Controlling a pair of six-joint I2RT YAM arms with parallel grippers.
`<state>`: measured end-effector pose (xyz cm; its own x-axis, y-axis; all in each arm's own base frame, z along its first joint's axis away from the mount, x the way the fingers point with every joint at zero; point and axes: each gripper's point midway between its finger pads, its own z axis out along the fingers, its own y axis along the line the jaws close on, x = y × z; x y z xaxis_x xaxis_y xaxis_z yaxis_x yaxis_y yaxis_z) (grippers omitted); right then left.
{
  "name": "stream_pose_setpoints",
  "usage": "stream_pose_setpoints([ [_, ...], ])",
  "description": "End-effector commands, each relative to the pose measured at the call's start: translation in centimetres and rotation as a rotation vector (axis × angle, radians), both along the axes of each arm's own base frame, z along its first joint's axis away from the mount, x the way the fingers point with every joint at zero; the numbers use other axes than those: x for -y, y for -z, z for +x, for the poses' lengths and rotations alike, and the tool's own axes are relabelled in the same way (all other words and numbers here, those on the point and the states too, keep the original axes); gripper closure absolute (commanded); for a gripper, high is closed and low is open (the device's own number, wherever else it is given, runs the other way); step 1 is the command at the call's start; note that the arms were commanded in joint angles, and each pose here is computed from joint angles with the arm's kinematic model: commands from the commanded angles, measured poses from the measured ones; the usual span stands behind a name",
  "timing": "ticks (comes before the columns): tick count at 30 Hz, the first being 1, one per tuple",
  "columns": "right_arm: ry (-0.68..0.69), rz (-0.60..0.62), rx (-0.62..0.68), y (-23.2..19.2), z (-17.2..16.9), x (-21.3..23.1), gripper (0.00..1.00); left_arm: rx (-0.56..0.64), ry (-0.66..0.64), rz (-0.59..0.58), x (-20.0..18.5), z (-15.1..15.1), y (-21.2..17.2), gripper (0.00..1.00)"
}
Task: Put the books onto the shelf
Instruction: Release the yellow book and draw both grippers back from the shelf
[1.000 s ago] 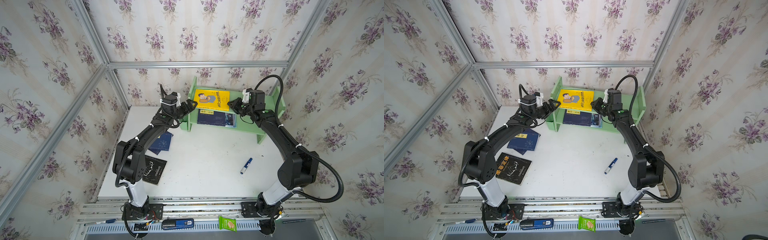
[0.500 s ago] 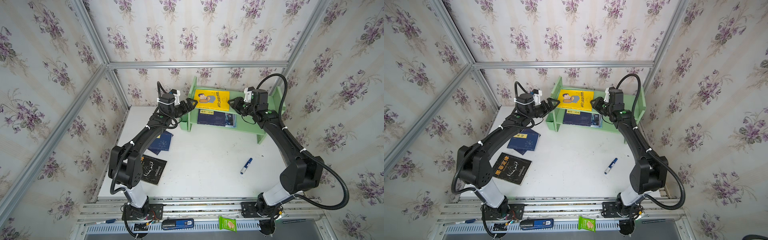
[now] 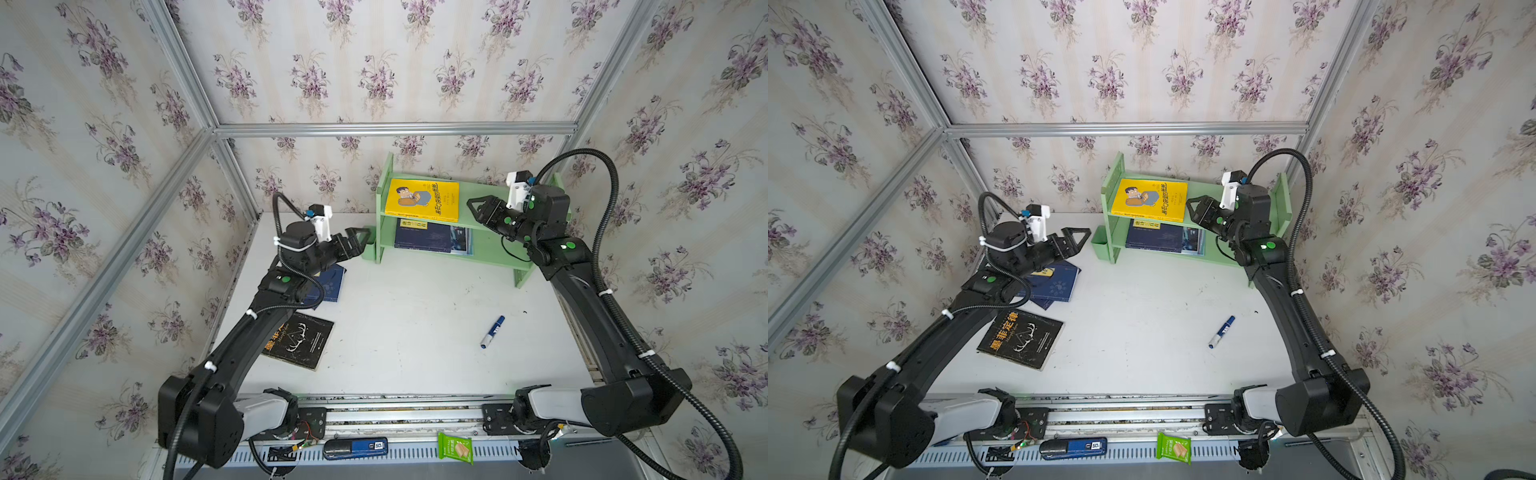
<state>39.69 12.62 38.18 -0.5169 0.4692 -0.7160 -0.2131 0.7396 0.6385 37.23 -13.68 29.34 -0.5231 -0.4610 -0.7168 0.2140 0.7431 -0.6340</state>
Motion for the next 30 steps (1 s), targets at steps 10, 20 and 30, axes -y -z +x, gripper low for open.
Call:
stream_pose_setpoints([
  [10,-0.091,-0.158,-0.052,3.0,-5.6,-2.9,0.25,-0.437,-0.800,0.046,-23.1,-5.6,15.9,0.01],
  [20,-0.076,-0.151,-0.129,6.3,-8.9,-2.0,0.12,-0.688,-1.031,-0.114,-30.5,-9.6,24.4,0.01],
  [30,-0.035,-0.047,-0.221,9.6,-7.8,-2.6,0.12,-0.728,-1.004,-0.251,-29.1,-10.3,26.8,0.01],
])
